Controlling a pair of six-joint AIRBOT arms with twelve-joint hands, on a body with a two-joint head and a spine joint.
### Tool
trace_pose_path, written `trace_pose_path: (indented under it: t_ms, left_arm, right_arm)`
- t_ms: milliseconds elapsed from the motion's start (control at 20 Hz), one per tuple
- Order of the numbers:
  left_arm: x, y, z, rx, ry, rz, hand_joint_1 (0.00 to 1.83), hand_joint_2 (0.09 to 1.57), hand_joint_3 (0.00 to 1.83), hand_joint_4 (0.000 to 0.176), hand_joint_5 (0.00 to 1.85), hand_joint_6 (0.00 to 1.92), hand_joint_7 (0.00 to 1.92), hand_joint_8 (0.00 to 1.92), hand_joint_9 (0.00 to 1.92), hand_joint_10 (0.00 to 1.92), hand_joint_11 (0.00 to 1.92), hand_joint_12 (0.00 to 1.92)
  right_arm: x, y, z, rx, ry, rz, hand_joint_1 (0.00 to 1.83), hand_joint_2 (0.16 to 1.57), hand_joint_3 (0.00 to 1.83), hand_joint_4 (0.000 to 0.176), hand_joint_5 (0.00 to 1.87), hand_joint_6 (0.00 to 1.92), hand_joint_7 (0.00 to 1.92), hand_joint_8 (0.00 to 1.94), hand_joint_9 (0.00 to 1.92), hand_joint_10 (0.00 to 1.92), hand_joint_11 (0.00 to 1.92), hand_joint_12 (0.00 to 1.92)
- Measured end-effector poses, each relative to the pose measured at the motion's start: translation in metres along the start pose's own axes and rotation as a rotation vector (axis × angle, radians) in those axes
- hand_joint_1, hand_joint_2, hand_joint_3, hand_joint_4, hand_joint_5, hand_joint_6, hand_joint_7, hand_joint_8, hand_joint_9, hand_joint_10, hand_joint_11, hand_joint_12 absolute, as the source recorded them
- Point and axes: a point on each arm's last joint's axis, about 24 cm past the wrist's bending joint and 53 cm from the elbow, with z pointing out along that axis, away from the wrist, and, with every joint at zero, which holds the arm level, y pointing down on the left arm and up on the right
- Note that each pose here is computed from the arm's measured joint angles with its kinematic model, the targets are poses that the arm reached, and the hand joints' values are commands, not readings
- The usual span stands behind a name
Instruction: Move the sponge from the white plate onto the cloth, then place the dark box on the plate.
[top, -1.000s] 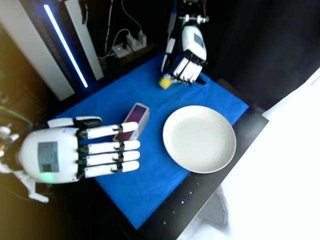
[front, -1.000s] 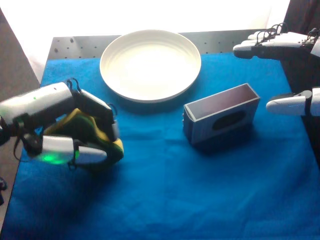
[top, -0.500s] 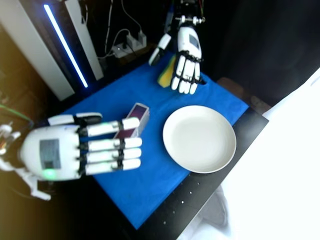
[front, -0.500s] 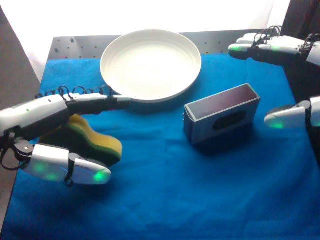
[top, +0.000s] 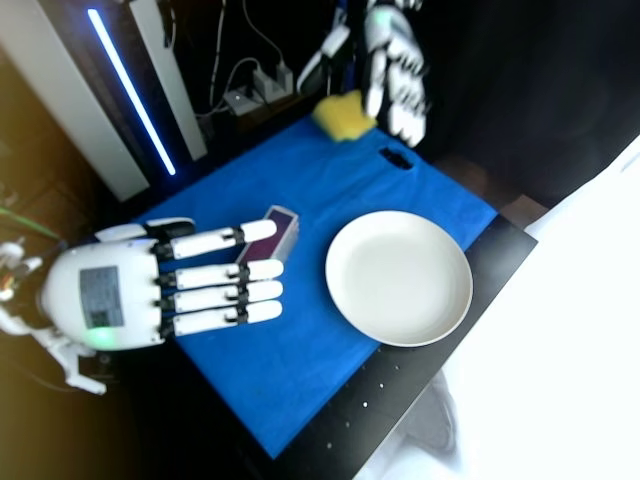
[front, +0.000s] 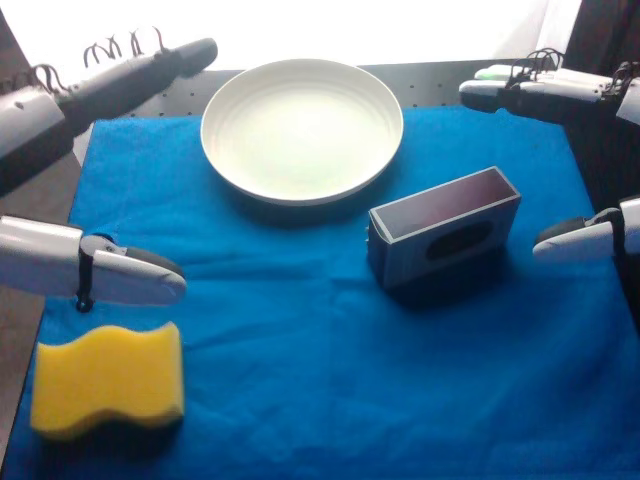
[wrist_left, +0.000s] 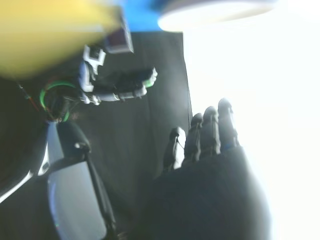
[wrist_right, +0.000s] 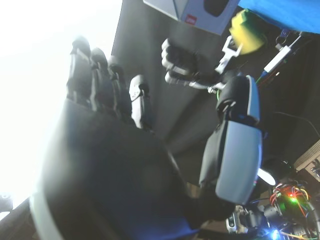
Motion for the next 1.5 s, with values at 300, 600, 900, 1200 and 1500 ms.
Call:
trace_pose_path:
  t_ms: [300,600,900,1200,1500]
  left_arm:
    - [-0.004,0.001,0.0,-0.005,-0.012,0.008,0.71,0.75,0.0,0.143,0.0,0.0,0.0,0.0,0.0,0.0,0.0,0.27]
    - [-0.013,-0.003,-0.002,0.007,-0.036,0.02,0.74,0.74,0.0,0.161,0.0,0.0,0.0,0.0,0.01,0.0,0.0,0.53]
    - [-0.013,-0.003,-0.002,0.007,-0.037,0.02,0.69,0.76,0.0,0.16,0.0,0.0,0.0,0.0,0.0,0.0,0.0,0.4]
    - [-0.011,-0.002,-0.001,0.007,-0.035,0.015,0.74,0.76,0.0,0.166,0.0,0.0,0.0,0.0,0.0,0.0,0.0,0.24]
    - [-0.009,-0.001,-0.002,0.003,-0.032,0.011,0.75,0.78,0.0,0.173,0.0,0.0,0.0,0.0,0.0,0.0,0.0,0.08]
  right_arm:
    - [0.001,0.0,0.0,-0.001,0.003,-0.002,0.79,0.88,0.0,0.176,0.17,0.01,0.1,0.0,0.07,0.0,0.11,0.03]
    - [0.008,0.004,0.025,-0.027,0.029,-0.029,0.74,0.86,0.0,0.157,0.2,0.02,0.08,0.02,0.03,0.01,0.09,0.03]
    - [0.021,-0.027,0.044,0.076,0.098,-0.063,0.85,0.89,0.0,0.133,0.29,0.01,0.19,0.01,0.17,0.0,0.01,0.41]
    - [0.03,-0.049,0.057,0.138,0.138,-0.05,1.09,0.91,0.0,0.0,0.95,0.06,1.0,0.13,1.02,0.28,0.61,1.31]
    - [0.023,-0.025,0.065,0.076,0.127,-0.052,1.22,1.11,0.0,0.016,0.98,1.09,1.01,0.92,0.88,1.08,0.72,1.39]
